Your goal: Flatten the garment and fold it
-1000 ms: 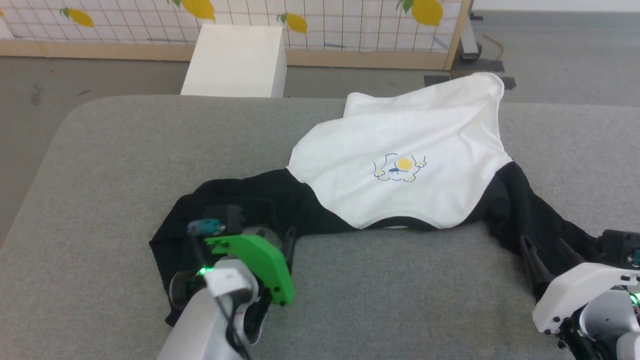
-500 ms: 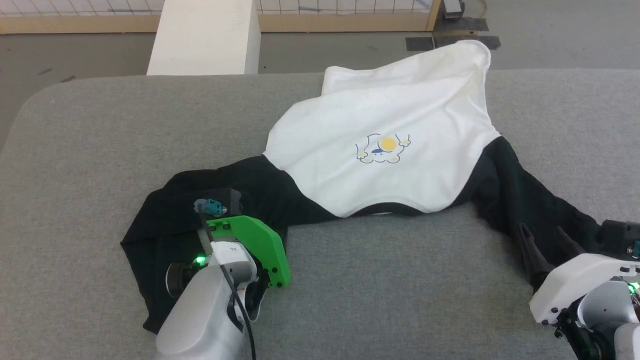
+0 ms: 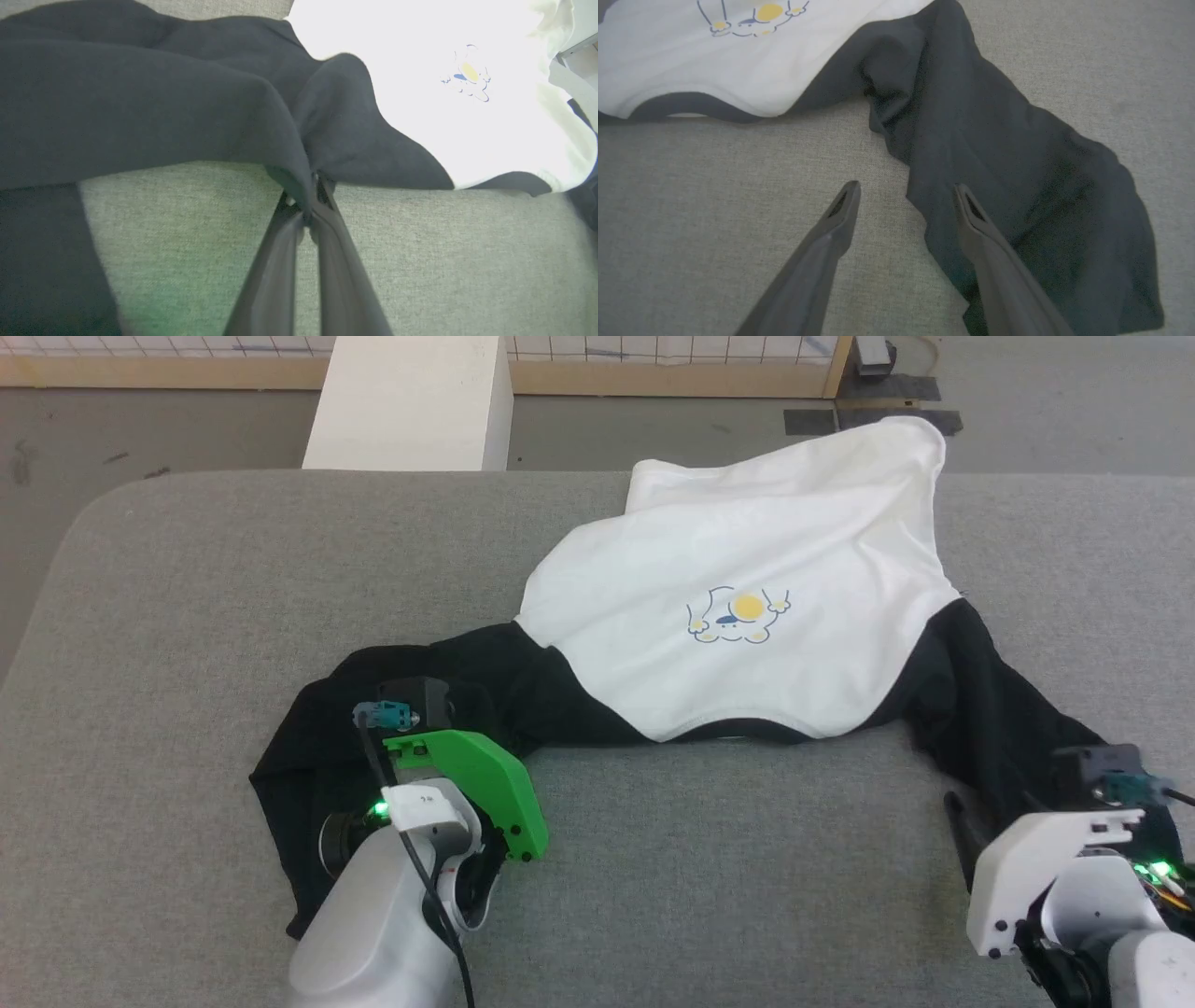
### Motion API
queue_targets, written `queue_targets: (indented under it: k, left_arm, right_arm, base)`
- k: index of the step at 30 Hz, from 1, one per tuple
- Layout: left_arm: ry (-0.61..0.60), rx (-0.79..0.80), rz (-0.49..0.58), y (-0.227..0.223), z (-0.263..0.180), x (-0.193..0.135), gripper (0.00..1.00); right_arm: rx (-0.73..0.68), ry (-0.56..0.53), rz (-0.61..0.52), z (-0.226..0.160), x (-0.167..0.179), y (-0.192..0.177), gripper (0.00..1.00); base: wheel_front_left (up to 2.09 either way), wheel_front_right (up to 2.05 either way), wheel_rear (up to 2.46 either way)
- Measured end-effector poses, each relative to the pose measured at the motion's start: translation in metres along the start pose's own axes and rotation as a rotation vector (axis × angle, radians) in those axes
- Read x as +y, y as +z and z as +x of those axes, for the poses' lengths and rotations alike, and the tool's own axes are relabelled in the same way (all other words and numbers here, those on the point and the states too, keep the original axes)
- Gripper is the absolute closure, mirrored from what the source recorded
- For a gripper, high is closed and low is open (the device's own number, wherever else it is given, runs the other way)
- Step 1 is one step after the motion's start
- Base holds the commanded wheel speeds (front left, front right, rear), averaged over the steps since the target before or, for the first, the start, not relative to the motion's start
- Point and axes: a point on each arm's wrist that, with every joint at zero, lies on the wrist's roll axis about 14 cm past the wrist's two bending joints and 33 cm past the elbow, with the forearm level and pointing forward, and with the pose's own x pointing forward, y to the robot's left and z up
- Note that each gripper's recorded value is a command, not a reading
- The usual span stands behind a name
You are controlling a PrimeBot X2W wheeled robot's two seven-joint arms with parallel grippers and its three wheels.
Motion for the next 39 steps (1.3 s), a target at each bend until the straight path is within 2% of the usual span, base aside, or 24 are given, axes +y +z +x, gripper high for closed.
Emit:
queue_targets:
  k: [2, 5, 10, 15, 24, 25, 26, 27, 33, 39]
  left_arm:
    - [-0.01, -0.006, -0.008, 0.002, 0.0, -0.002, 1.0]
    - [-0.017, -0.009, -0.013, 0.003, 0.002, -0.003, 1.0]
    - [-0.022, -0.002, -0.023, 0.001, 0.006, -0.002, 1.0]
    - [-0.017, 0.016, -0.031, -0.004, 0.011, 0.001, 1.0]
    - [-0.001, 0.037, -0.049, -0.011, 0.018, 0.01, 1.0]
    - [0.001, 0.037, -0.05, -0.011, 0.019, 0.011, 1.0]
    - [0.002, 0.037, -0.05, -0.011, 0.019, 0.012, 1.0]
    - [0.002, 0.033, -0.05, -0.01, 0.019, 0.012, 1.0]
    - [-0.019, -0.019, -0.066, 0.004, 0.013, 0.006, 1.0]
    - [-0.11, -0.169, -0.12, 0.052, -0.005, -0.012, 1.0]
  right_arm:
    - [0.04, -0.006, -0.062, 0.005, 0.002, 0.0, 0.0]
    - [0.028, -0.004, -0.146, 0.016, 0.007, 0.02, 0.0]
    - [0.069, 0.012, -0.228, 0.036, 0.013, 0.027, 0.0]
    - [0.152, 0.038, -0.281, 0.054, 0.019, 0.013, 0.0]
    - [0.204, 0.082, -0.331, 0.078, 0.03, 0.001, 0.0]
    - [0.215, 0.085, -0.333, 0.079, 0.031, 0.0, 0.56]
    - [0.216, 0.085, -0.334, 0.08, 0.031, 0.001, 0.92]
    - [0.215, 0.087, -0.331, 0.081, 0.031, 0.002, 1.0]
    - [0.175, 0.123, -0.281, 0.069, 0.034, 0.016, 1.0]
    - [0.065, 0.189, -0.22, 0.038, 0.036, 0.055, 1.0]
  base:
    - [0.0, 0.0, 0.0]
    - [0.0, 0.0, 0.0]
    - [0.0, 0.0, 0.0]
    - [0.0, 0.0, 0.0]
    - [0.0, 0.0, 0.0]
    - [0.0, 0.0, 0.0]
    - [0.0, 0.0, 0.0]
    - [0.0, 0.0, 0.0]
    - [0.0, 0.0, 0.0]
    - [0.0, 0.0, 0.0]
